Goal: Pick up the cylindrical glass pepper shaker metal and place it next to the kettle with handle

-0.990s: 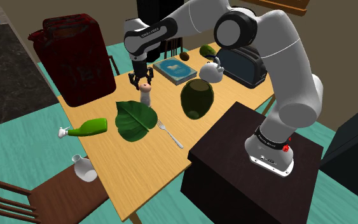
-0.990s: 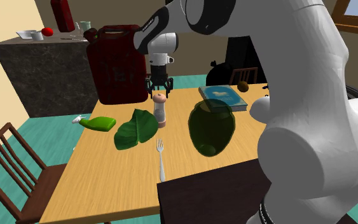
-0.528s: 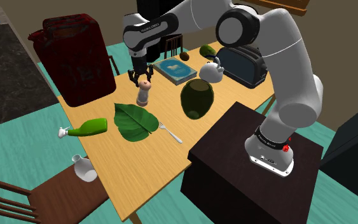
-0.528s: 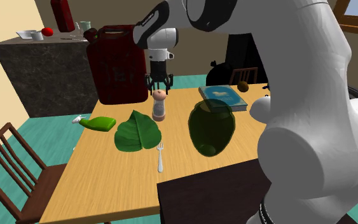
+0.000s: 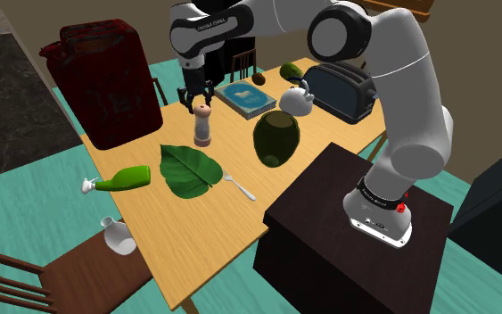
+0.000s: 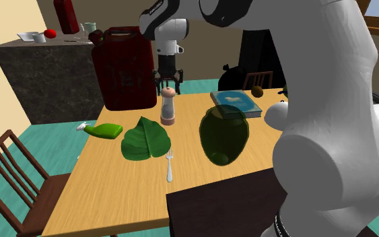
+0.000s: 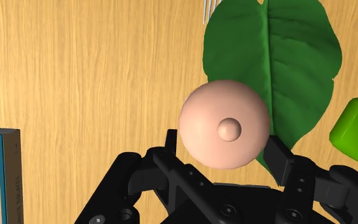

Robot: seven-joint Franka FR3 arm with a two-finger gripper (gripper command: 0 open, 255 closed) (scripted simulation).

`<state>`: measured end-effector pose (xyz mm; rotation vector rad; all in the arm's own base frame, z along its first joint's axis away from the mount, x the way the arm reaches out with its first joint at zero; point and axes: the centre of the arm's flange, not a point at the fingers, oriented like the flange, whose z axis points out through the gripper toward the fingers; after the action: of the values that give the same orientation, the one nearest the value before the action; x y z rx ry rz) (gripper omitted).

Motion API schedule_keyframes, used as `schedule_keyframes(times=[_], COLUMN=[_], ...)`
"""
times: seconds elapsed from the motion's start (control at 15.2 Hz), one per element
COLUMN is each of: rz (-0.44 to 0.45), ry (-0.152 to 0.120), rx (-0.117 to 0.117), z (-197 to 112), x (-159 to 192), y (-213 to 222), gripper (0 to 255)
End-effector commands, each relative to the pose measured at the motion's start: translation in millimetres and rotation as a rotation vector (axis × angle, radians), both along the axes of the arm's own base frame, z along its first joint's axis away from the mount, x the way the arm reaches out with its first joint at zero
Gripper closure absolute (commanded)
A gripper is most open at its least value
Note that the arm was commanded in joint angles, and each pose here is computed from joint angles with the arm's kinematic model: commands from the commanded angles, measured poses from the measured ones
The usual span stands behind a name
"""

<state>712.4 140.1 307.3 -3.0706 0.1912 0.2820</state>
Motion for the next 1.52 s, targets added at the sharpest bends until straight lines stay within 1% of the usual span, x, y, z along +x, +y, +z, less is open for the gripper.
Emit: schedule_keyframes(times=[0.0,1.45], rz=[0.0,0.0], ry=[0.0,0.0], rx=[0.0,0.0], z=[12,128], x=[0,0], y=[-1,-1], gripper=[255,255])
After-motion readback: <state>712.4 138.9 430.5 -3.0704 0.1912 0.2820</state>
